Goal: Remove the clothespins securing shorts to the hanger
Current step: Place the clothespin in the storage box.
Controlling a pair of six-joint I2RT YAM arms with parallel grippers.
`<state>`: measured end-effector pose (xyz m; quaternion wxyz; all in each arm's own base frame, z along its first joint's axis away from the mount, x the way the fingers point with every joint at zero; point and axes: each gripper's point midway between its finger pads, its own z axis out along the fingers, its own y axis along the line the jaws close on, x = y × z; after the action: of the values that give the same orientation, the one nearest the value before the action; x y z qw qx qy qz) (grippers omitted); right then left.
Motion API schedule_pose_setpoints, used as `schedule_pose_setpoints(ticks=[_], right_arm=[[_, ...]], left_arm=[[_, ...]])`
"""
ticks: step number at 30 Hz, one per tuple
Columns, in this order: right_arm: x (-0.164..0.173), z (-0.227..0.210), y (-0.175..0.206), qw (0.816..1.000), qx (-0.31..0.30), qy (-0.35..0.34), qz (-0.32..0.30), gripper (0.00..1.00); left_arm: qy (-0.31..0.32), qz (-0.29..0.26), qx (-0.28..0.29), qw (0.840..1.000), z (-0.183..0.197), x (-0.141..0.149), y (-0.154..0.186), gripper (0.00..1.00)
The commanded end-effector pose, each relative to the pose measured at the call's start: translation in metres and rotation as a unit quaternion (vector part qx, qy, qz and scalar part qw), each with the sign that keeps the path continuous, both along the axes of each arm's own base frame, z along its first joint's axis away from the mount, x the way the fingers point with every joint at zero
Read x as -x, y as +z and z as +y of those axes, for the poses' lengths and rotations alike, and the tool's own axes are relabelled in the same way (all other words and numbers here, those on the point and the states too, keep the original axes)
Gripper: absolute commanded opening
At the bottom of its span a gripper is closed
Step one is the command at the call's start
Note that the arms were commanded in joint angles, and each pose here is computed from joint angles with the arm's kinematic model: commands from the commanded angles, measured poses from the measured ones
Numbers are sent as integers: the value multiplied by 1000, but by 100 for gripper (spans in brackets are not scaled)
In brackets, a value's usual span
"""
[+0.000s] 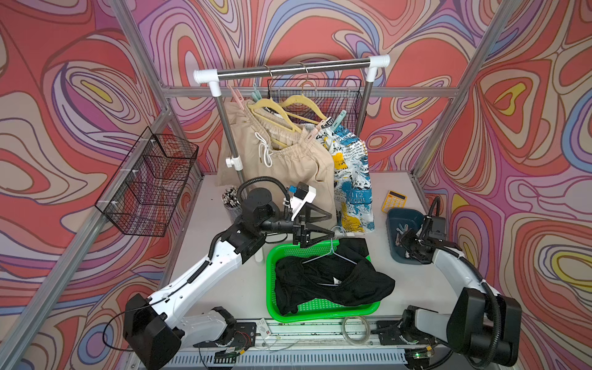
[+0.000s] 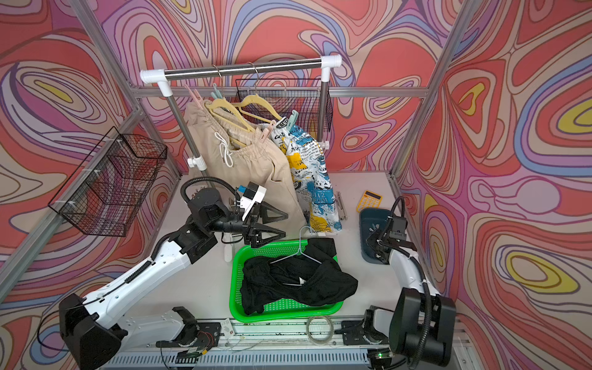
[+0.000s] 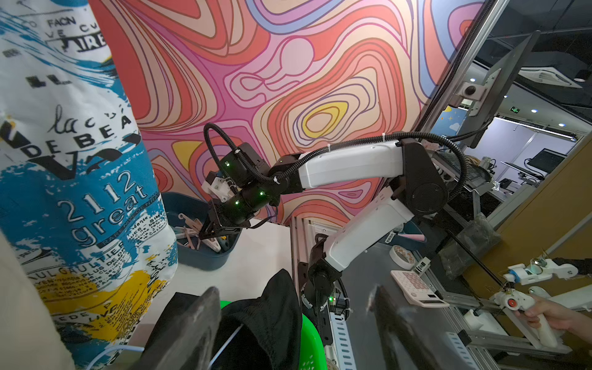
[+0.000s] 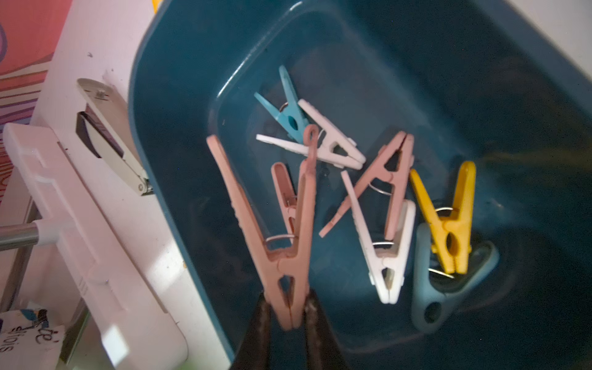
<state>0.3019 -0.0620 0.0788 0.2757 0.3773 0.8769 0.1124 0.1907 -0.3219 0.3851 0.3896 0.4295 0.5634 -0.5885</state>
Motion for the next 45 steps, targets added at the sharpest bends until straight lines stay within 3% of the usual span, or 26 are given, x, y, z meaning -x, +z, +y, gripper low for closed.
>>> schedule_pose_setpoints(ticks=[1,4,6,9,12,16,22,29,32,45], right_arm=[[-1,-4,-2,1000,-13,-16,-6,1],[-1,-6,2,1000,-12,-21,-11,9],[-1,-7,6,1000,-10,-21,-15,25],[-2,-7,11,1000,-8,-20,-19,41],[-1,-8,16,999,-5,-22,-22,52],[-2,-7,39,999,8,-9,-49,53],[1,11,106,990,24,54,-127,52],[14,42,165,969,15,126,-213,51],[15,48,174,963,11,141,-231,51],[17,55,164,958,9,163,-236,51]], left_arm=[[3,-18,1,1000,4,2,2,78],[5,-17,-4,1000,4,1,-1,78],[9,-15,-9,1000,4,0,-2,78],[13,-14,-17,1000,3,-2,-5,78],[15,-14,-19,1000,3,-3,-5,78],[25,-9,-31,999,2,-7,-9,77],[65,27,-89,994,4,-22,-38,75],[102,59,-230,966,3,-26,-114,72],[87,66,-284,952,-6,-20,-145,70],[107,105,-373,916,-20,-40,-239,66]])
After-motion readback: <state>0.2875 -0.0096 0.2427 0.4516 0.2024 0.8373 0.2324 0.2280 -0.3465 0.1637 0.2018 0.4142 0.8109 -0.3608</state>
